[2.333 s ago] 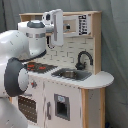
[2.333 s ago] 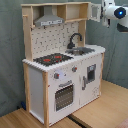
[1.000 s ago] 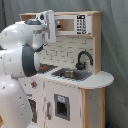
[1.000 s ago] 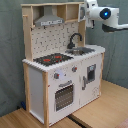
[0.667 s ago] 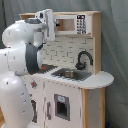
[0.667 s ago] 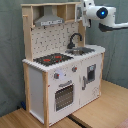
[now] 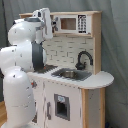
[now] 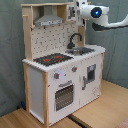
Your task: Play with the kitchen
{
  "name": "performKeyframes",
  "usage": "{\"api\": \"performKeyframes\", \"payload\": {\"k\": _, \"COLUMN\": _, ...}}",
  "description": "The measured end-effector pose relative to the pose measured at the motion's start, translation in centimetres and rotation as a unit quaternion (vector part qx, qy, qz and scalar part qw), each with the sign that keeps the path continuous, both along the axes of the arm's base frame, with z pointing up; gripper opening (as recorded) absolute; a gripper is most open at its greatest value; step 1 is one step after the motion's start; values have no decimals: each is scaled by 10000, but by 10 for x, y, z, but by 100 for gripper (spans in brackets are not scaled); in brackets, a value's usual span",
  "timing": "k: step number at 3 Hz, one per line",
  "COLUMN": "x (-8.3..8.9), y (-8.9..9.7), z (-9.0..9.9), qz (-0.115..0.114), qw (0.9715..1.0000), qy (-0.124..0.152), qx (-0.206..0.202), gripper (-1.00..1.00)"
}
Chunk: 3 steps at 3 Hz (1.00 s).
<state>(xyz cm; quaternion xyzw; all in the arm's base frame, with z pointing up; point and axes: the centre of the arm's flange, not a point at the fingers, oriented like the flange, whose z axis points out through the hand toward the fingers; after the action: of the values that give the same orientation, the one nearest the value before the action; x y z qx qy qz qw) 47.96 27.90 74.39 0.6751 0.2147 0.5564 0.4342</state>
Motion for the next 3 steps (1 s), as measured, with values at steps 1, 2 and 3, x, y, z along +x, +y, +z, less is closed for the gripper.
{"api": "performKeyframes", "payload": {"k": 1, "x": -9, "y": 7, "z": 13, "qz": 349, "qw": 9991, "qy": -91, "qx": -212, "gripper": -100}}
{"api": "performKeyframes", "payload": {"k": 2, "x": -47, "y": 37, "z": 11, "qz": 470, "qw": 9979, "qy": -148, "qx": -413, "gripper": -100}}
{"api": "performKeyframes", "payload": {"k": 3, "x": -52, "y": 40, "z": 8, "qz": 477, "qw": 9977, "qy": -146, "qx": -451, "gripper": -100}}
